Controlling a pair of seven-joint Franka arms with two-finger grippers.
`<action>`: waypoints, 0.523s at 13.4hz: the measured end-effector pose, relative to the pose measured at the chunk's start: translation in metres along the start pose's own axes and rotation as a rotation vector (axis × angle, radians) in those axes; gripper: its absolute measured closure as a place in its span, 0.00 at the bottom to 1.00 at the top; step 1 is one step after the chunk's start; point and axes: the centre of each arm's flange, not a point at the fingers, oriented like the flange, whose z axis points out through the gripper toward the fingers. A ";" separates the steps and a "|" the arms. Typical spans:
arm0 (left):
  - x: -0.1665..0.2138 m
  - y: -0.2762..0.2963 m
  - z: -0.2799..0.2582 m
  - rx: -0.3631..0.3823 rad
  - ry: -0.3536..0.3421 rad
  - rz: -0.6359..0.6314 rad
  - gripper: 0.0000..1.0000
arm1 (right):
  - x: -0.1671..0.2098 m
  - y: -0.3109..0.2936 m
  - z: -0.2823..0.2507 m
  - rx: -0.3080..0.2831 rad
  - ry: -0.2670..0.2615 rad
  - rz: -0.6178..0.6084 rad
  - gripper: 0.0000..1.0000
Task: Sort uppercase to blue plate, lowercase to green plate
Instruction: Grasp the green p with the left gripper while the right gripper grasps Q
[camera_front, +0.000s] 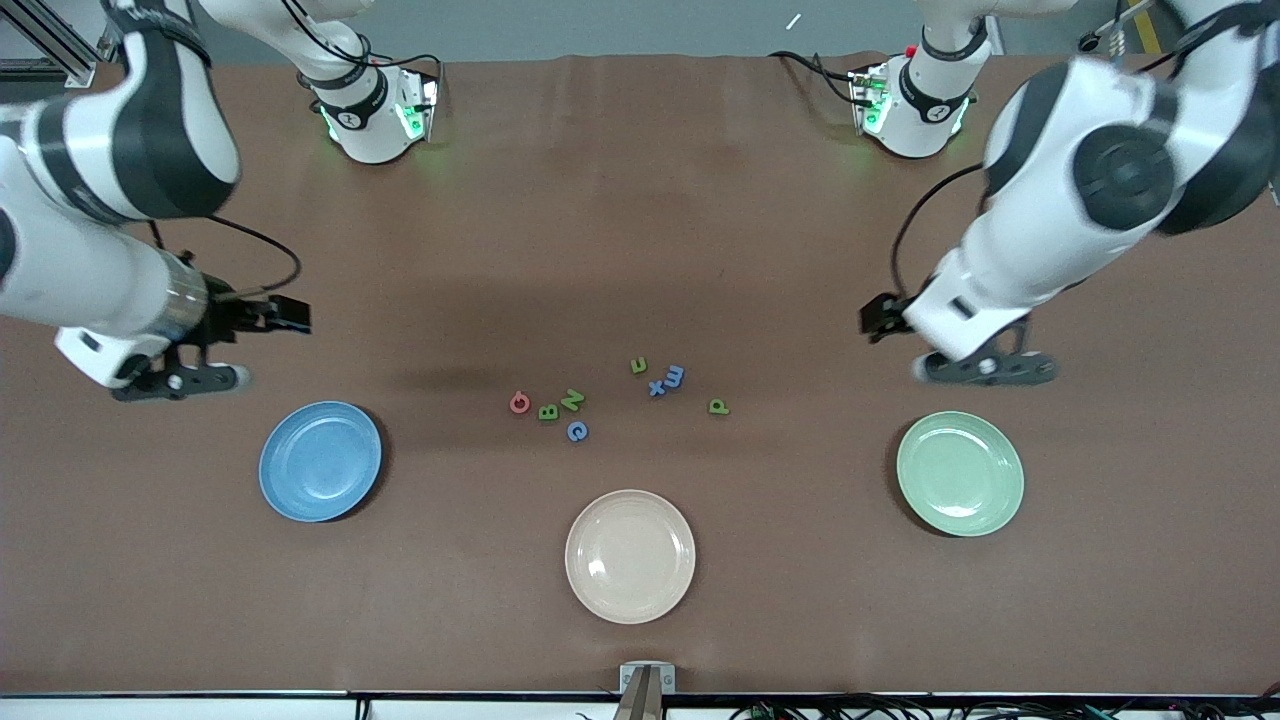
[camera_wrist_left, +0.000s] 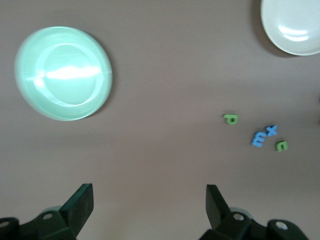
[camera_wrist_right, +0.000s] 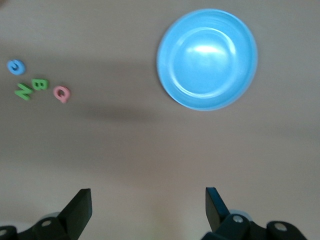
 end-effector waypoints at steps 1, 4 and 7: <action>0.007 0.020 0.029 -0.009 -0.008 0.028 0.01 | 0.011 -0.011 0.015 0.017 0.005 0.013 0.00; 0.012 0.087 0.116 -0.035 -0.022 0.113 0.00 | 0.049 -0.025 0.077 0.032 0.018 0.047 0.00; 0.009 0.129 0.185 -0.055 -0.024 0.090 0.03 | 0.077 -0.066 0.136 0.024 0.054 0.057 0.00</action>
